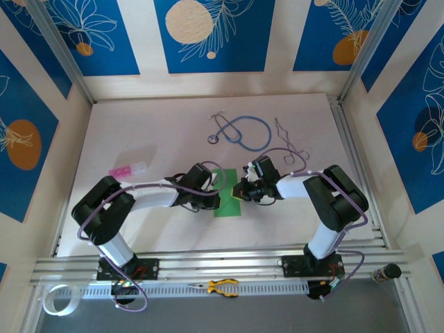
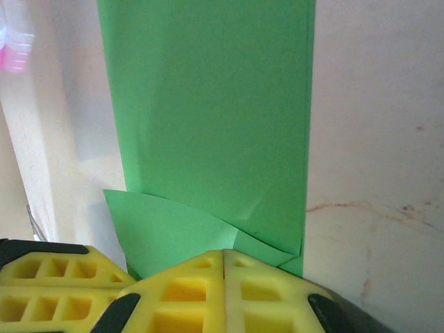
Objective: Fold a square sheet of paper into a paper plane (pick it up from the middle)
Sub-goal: Fold the triangle a second time at the center of the table.
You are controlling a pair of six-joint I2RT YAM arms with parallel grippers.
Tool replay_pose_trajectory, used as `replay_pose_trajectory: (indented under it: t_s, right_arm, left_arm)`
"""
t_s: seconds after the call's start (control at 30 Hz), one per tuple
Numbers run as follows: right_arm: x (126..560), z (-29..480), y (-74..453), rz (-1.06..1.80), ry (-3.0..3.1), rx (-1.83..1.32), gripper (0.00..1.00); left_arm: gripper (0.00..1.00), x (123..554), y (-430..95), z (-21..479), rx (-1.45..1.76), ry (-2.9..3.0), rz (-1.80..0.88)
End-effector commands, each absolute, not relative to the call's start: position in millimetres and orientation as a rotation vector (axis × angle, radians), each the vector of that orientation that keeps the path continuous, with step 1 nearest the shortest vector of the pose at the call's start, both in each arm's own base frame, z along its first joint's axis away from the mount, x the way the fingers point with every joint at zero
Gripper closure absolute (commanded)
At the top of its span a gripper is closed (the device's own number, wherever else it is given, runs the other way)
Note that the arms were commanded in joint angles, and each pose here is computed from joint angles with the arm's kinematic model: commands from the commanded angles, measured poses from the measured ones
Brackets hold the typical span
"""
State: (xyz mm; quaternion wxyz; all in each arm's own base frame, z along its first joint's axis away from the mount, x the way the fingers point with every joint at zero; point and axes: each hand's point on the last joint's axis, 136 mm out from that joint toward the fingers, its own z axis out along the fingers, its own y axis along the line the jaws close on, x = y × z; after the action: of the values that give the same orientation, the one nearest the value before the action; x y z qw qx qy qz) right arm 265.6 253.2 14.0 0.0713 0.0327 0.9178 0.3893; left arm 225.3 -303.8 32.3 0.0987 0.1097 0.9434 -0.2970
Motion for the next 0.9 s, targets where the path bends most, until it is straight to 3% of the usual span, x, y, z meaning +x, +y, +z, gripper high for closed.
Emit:
replay_pose_trajectory:
  t_s: [0.0,0.37,0.87]
  right_arm:
    - [249.3,-21.2,231.1,1.022,2.885,0.195,1.00]
    - [248.2,-23.3,228.9,1.008,2.889,0.213,1.00]
    - [248.3,-20.9,229.3,1.003,2.890,0.211,1.00]
  left_arm:
    - [0.99,229.4,-308.8,51.8,0.358,2.743,-0.879]
    - [0.98,229.7,-334.9,64.2,0.422,2.696,-1.013]
    - [1.00,230.3,-353.5,38.5,0.449,2.739,-1.028]
